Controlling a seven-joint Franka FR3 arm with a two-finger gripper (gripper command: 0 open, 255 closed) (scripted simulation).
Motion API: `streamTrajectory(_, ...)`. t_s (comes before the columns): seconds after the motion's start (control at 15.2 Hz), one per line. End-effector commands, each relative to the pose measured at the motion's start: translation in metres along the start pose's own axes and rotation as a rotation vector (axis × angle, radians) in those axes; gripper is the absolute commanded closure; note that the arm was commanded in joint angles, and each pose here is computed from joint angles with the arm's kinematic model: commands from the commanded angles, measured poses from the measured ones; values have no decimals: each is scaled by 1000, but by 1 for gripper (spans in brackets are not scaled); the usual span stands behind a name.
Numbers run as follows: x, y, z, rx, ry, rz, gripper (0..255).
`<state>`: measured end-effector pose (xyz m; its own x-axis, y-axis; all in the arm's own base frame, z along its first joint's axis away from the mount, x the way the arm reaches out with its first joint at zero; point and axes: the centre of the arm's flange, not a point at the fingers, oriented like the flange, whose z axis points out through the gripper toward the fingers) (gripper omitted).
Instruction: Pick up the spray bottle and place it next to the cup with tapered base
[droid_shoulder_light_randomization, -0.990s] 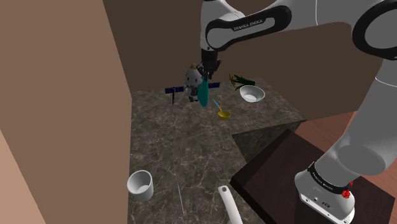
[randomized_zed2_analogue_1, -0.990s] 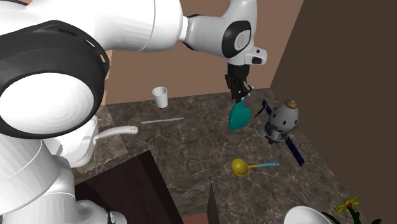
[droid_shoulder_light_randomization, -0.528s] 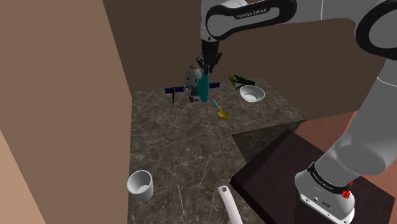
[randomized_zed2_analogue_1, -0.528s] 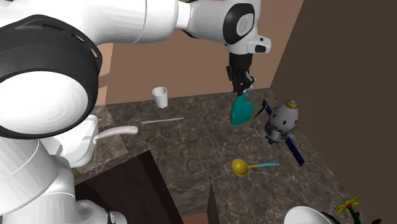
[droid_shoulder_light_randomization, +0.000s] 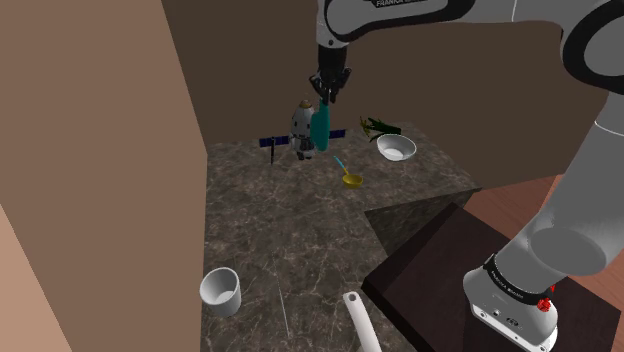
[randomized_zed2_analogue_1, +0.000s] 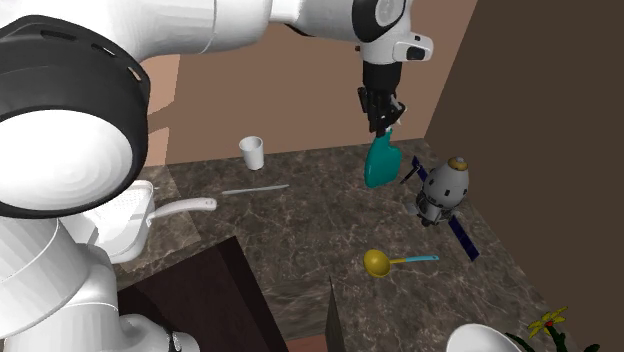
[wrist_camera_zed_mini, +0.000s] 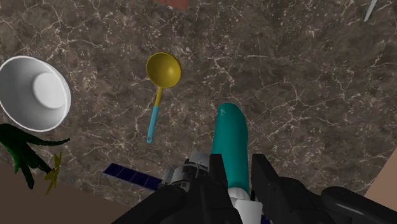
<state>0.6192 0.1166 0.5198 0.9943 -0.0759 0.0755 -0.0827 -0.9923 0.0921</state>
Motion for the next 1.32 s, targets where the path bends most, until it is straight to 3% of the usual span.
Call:
streamTrajectory(0.0, 1, 1, -11, 0, 0, 0, 255)
streamTrajectory(0.99, 7, 8, -88, 0, 0, 0, 255)
streamTrajectory(1.25, -12, -40, -79, 0, 0, 0, 255)
